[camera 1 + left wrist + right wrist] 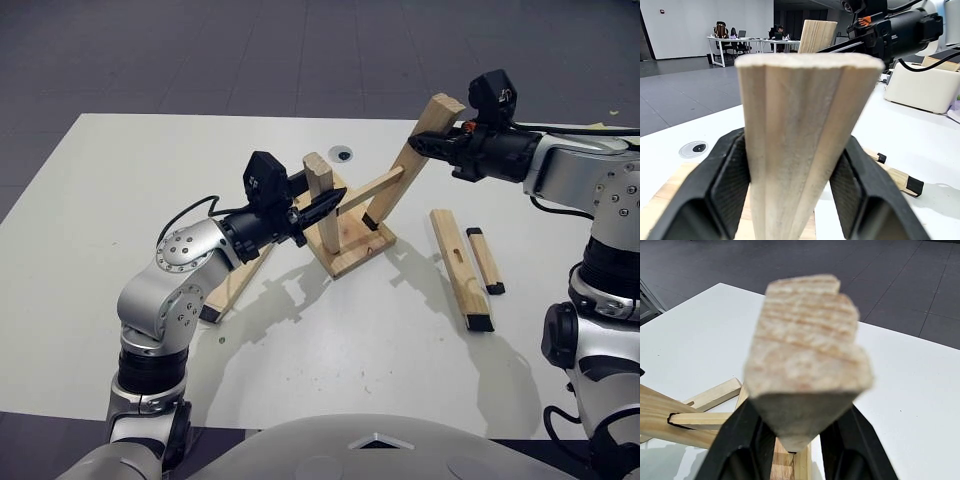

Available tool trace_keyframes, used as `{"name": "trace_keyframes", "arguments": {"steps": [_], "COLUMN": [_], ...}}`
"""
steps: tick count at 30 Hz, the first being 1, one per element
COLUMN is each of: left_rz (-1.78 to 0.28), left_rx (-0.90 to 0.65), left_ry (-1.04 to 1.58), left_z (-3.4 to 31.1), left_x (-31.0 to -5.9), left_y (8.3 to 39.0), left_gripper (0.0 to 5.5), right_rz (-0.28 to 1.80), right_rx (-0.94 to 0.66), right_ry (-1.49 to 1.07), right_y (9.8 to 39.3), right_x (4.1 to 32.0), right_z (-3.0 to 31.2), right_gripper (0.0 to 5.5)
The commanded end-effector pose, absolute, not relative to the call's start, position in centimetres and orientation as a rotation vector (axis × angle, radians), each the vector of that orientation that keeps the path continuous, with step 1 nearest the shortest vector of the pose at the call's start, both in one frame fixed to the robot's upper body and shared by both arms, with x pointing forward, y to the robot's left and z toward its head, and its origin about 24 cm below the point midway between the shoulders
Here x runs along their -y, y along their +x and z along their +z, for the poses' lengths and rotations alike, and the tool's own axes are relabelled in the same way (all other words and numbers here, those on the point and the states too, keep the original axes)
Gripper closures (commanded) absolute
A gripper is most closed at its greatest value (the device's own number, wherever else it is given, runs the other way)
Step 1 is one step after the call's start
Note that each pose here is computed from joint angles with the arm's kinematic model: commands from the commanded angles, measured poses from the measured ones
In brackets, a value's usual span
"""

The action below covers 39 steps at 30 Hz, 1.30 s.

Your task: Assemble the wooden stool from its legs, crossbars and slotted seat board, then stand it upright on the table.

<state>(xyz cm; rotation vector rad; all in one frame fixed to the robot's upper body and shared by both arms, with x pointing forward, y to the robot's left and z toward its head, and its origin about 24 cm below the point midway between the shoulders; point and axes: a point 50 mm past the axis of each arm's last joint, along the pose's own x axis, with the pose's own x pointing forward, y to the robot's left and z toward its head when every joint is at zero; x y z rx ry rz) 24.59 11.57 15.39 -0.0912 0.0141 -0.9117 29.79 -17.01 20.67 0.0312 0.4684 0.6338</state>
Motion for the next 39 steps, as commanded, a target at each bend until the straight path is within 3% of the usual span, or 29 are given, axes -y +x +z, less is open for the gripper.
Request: {"name": "trace_keyframes", "arguments": {"steps": [1, 6, 12, 17, 28, 36, 39], "left_rz": [-1.047, -1.027, -1.019, -1.024, -1.027, -1.028, -1.029], "left_rx": [0.012, 0.013, 0.010, 0.002, -0.013, -0.015, -0.014], "left_ry": [-0.271, -0.289, -0.289, -0.286, -0.234, -0.215, -0.212], "left_z": [16.0, 15.8, 15.6, 15.4, 15.0, 14.9, 14.9], "left_x": [-9.8, -9.9, -9.9, -9.8, -9.8, -9.7, -9.7], "left_y": [24.4, 24.4, 24.4, 24.3, 24.3, 24.3, 24.4], "left_gripper": [3.38, 3.38, 3.37, 3.37, 3.37, 3.37, 3.37], "right_rz": [0.667, 0.701, 0.690, 0.695, 0.665, 0.646, 0.669], "right_rx": [-1.086, -0.846, -0.812, -0.672, -0.936, -0.916, -0.828], "right_ry": [0.043, 0.106, 0.126, 0.191, 0.082, -0.043, -0.052], "right_y": [26.4, 28.2, 27.7, 28.5, 24.0, 24.1, 24.5], "right_x": [15.7, 15.9, 16.2, 15.7, 15.9, 16.2, 15.8], "right_z": [9.2, 14.1, 14.4, 16.5, 10.2, 10.5, 11.3], "right_gripper": [4.46, 4.46, 4.46, 4.46, 4.46, 4.45, 4.43]}}
